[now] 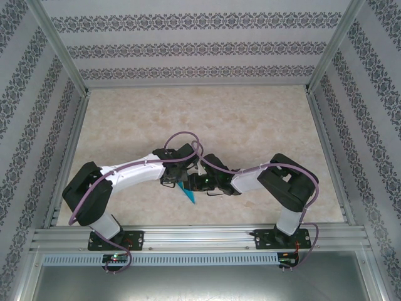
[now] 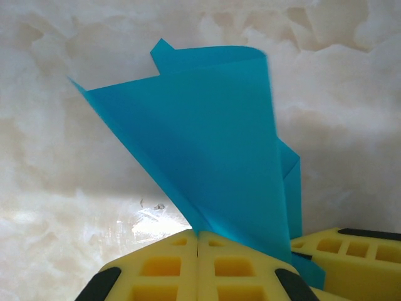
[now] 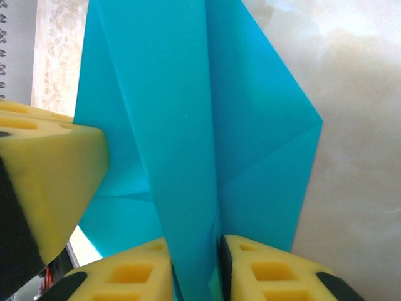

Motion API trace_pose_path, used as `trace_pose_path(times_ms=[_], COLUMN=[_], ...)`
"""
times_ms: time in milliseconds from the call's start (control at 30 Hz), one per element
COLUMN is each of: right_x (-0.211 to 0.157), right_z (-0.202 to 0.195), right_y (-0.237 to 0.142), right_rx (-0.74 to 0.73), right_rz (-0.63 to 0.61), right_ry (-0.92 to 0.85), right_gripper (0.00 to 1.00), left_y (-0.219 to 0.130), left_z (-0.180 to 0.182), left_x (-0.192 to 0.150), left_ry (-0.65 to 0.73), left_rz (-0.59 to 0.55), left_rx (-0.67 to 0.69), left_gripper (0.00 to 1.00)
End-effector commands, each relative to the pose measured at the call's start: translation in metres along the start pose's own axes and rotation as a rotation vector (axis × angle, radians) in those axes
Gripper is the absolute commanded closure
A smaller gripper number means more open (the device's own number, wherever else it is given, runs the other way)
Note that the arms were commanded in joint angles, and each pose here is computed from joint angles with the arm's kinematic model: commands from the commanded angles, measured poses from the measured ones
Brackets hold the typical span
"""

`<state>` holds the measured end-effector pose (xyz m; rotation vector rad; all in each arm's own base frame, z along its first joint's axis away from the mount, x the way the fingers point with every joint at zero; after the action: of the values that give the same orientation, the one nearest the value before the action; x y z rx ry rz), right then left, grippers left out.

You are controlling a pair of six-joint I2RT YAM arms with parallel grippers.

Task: Fold a paper plane with a square sheet of paper (pick it up from the middle)
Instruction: Move a paper plane to the center of the table.

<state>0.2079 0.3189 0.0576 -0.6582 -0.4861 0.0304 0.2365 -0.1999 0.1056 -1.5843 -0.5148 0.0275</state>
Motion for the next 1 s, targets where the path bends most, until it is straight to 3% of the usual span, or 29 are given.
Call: trace_pose_path(times_ms=[0, 233, 467, 633, 800, 967], right_x=[-0.001, 0.008, 0.026, 0.038, 0.041, 0.043], right_z=[0.002, 0.007, -0.001, -0.012, -0.019, -0.023], right_y=[0.005, -0.017, -0.077, -0.112, -0.107, -0.088], right_rx=[-0.018, -0.101, -0.457, -0.730, -0.820, -0.819], right_rz=[0.009, -0.041, -0.117, -0.114, -0.044, 0.008], right_ry=[-0.036, -0.068, -0.149, -0.178, -0.170, -0.150], right_gripper=[0.82, 0.96, 0.97, 0.96, 0.95, 0.93], left_y=[-0.008, -0.026, -0.066, -0.067, -0.067, -0.069], left_z=[-0.002, -0.005, 0.006, 0.027, 0.037, 0.045], left_x=[0.005, 0.009, 0.025, 0.028, 0.030, 0.030], left_ry=[0.003, -0.005, -0.048, -0.104, -0.145, -0.161], left_rz=[-0.011, -0.043, -0.183, -0.249, -0.270, -0.282], left_rx=[-0.043, -0.130, -0.223, -0.194, -0.185, -0.173], left_gripper=[0.90, 0.83, 0.73, 0.71, 0.71, 0.71])
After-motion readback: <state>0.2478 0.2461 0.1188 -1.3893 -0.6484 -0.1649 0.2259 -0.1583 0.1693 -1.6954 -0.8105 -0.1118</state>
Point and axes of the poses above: each hand's point on the last joint's axis, 136 mm out from that joint toward the fingers, its own y axis out along the fingers, its own z axis along the line the jaws close on, x = y × z, the point moved 5 cm from there along -y, back along the fingers, and after that the axes turned 11 degrees about -y, right-handed, at the moved point
